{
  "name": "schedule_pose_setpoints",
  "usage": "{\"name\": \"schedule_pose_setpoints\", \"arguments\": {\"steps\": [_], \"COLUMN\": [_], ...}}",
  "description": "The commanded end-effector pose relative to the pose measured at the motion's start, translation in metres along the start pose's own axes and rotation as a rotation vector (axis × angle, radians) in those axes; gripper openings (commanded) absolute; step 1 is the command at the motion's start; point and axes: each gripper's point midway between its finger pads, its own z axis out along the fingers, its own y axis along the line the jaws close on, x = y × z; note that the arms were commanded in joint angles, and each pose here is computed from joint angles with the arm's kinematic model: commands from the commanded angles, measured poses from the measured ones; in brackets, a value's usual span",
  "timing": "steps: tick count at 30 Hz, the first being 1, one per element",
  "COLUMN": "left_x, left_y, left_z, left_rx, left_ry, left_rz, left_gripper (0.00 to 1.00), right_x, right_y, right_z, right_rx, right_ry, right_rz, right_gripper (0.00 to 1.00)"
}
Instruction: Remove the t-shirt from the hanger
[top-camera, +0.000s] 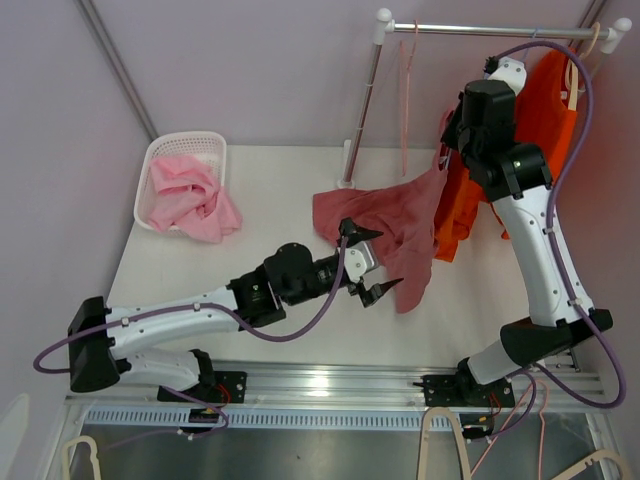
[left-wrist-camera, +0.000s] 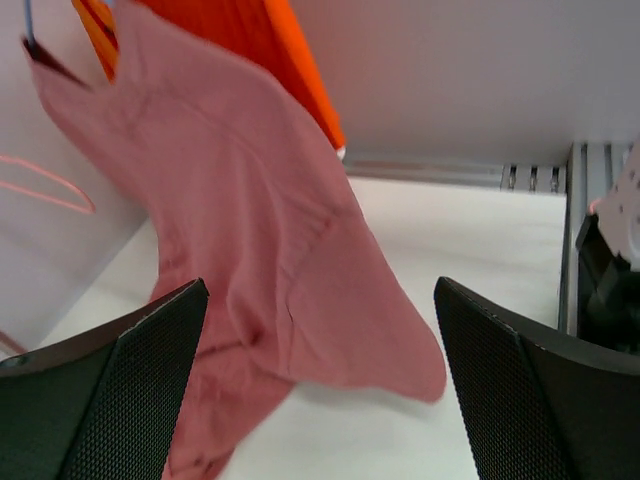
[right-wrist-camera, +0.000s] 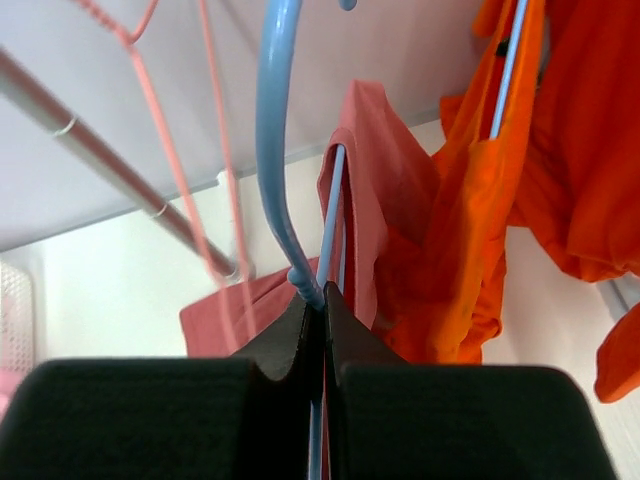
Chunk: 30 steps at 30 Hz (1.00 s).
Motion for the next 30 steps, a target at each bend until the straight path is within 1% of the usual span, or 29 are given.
{"name": "schedule_pose_setpoints", "arguments": {"steps": [1,5,8,11,12,14,15,16,17,18,19,21,22,23,24,25,26,28,29,30], "left_x": [-0.045,-0.044,-0.039,-0.028,-0.026,-0.021,-0.019,-0.018,-0.021,-0.022,-0.022,-0.037,-0.047,-0.053,-0.069,-0.077,-0.087,-0.1,-0.097,-0.098], "left_y": [-0.001,-0.007,-0.012,-0.022,-0.023,-0.028,-0.029,-0.028,-0.026,-0.028,-0.034,-0.045,-0.063,-0.069,-0.075,-0.099,-0.111,-0.153,-0.175,-0.207], "left_z": [0.009,0.023,0.038,0.051,0.052,0.058,0.06,0.062,0.066,0.068,0.068,0.062,0.056,0.051,0.04,0.028,0.02,-0.009,-0.022,-0.047], "left_rx": [0.02,0.039,0.055,0.074,0.078,0.087,0.088,0.075,0.065,0.074,0.097,0.134,0.167,0.167,0.182,0.241,0.28,0.475,0.587,0.805], "left_ry": [-0.186,-0.194,-0.174,-0.145,-0.142,-0.135,-0.126,-0.118,-0.114,-0.077,-0.056,-0.053,-0.066,-0.072,-0.101,-0.099,-0.111,-0.129,-0.109,-0.115], "left_rz": [-0.008,-0.023,-0.028,-0.027,-0.03,-0.046,-0.051,-0.054,-0.07,-0.079,-0.087,-0.091,-0.081,-0.046,-0.031,-0.022,-0.034,-0.1,-0.174,-0.2], "left_gripper": [0.99,0.99,1.0,0.91,0.83,0.75,0.56,0.44,0.28,0.01,0.01,0.01,0.01,0.01,0.01,0.01,0.01,0.01,0.01,0.01], "right_x": [-0.027,-0.023,-0.021,-0.024,-0.025,-0.026,-0.025,-0.024,-0.022,-0.021,-0.021,-0.018,-0.016,-0.016,-0.014,-0.012,-0.012,-0.012,-0.012,-0.012], "right_y": [0.015,0.023,0.03,0.035,0.035,0.036,0.036,0.037,0.037,0.038,0.038,0.034,0.033,0.032,0.03,0.029,0.028,0.027,0.026,0.025], "right_z": [-0.03,-0.04,-0.046,-0.052,-0.053,-0.054,-0.054,-0.054,-0.053,-0.052,-0.05,-0.045,-0.042,-0.039,-0.035,-0.031,-0.028,-0.021,-0.019,-0.017], "right_rx": [-0.09,-0.125,-0.152,-0.182,-0.185,-0.194,-0.195,-0.198,-0.201,-0.202,-0.198,-0.171,-0.161,-0.153,-0.146,-0.142,-0.143,-0.153,-0.153,-0.149], "right_ry": [-0.096,-0.084,-0.077,-0.078,-0.082,-0.08,-0.076,-0.075,-0.068,-0.07,-0.07,-0.072,-0.069,-0.071,-0.069,-0.063,-0.062,-0.05,-0.048,-0.039], "right_rz": [0.097,0.104,0.11,0.116,0.116,0.112,0.11,0.11,0.103,0.099,0.093,0.074,0.067,0.061,0.058,0.057,0.061,0.07,0.071,0.071], "right_gripper": [0.0,0.0,0.0,0.0,0.0,0.0,0.0,0.0,0.0,0.0,0.0,0.0,0.0,0.0,0.0,0.0,0.0,0.0,0.0,0.0]}}
